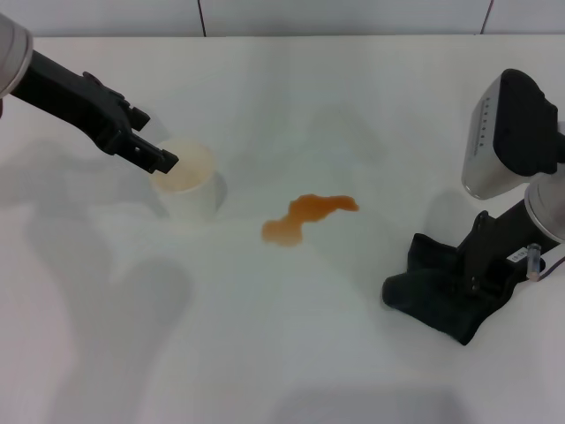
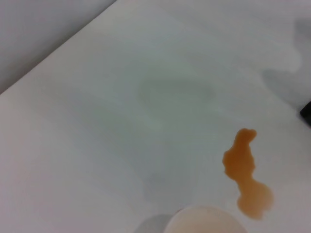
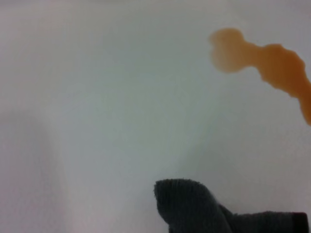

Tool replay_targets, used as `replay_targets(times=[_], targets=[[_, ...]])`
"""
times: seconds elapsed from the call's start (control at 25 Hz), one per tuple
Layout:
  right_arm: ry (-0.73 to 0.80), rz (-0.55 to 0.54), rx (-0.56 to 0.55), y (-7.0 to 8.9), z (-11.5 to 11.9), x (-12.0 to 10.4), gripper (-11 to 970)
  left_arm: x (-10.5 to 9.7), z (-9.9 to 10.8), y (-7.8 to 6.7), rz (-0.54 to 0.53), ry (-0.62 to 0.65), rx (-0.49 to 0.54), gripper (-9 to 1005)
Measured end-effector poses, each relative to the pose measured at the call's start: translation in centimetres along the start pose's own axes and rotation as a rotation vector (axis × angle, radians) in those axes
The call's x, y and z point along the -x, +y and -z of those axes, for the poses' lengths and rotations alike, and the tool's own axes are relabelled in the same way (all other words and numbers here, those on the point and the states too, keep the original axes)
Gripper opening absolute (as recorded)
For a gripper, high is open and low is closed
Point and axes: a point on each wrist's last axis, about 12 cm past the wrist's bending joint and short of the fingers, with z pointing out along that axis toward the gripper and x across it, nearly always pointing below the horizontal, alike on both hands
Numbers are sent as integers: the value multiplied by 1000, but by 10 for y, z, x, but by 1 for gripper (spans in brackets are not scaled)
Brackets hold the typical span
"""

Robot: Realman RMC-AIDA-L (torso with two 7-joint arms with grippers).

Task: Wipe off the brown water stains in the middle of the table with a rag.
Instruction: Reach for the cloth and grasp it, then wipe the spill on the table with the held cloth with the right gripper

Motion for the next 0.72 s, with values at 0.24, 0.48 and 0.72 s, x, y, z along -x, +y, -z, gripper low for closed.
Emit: replay_targets(times=[0.24, 0.48, 0.72], targets=[[-16, 9, -1, 0, 0, 5, 134, 1, -1, 0, -3, 0, -3, 861], [-102, 35, -41, -1, -3, 23, 136, 3, -5, -2, -12, 0, -23, 862], [-159, 87, -98, 0, -12, 40, 137, 5, -6, -2, -17, 0, -23, 862]])
